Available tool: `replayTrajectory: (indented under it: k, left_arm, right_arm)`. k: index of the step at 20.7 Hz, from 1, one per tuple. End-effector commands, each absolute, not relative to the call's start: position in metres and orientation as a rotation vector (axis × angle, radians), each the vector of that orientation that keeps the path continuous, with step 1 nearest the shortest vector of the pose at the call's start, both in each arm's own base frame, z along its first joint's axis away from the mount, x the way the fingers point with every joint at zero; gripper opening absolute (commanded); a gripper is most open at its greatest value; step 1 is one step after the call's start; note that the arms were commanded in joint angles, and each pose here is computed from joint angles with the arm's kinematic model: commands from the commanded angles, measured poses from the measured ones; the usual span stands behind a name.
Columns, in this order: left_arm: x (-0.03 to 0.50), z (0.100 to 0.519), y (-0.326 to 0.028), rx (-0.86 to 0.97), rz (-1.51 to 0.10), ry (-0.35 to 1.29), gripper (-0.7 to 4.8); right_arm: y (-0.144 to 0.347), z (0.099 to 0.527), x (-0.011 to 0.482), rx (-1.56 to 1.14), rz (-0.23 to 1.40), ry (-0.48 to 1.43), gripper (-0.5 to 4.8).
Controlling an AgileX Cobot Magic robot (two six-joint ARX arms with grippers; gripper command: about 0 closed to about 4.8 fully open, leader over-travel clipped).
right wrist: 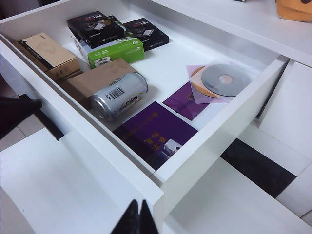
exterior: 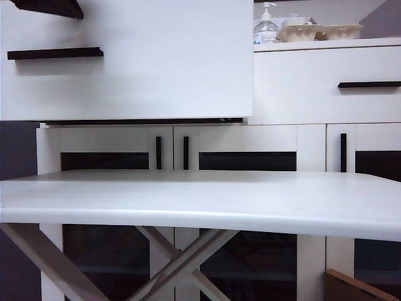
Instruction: Pick up a can of beer from the white table, open the left drawer, place the beer inside the drawer, and finally close the drawer.
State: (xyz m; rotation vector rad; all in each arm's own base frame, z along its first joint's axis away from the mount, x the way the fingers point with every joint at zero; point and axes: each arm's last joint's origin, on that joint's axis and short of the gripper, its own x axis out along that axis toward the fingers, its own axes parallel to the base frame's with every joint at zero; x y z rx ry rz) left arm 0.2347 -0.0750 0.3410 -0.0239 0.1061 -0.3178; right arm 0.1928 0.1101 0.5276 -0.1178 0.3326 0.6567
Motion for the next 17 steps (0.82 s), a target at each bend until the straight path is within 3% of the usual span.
replayTrajectory:
  k: [1, 9, 17]
  left_arm:
    - [0.241, 0.343, -0.076, -0.026, -0.283, 0.05, -0.06]
    - [0.259, 0.331, -0.081, -0.026, -0.279, 0.055, -0.06]
    - [0.279, 0.328, -0.087, -0.046, -0.28, -0.068, -0.05]
  right_arm:
    - [0.11, 0.531, 0.191, -0.104, 0.685, 0.309, -0.01]
    - [0.11, 0.531, 0.19, -0.102, 0.694, 0.314, -0.01]
    - [0.11, 0.531, 0.188, -0.097, 0.725, 0.319, -0.01]
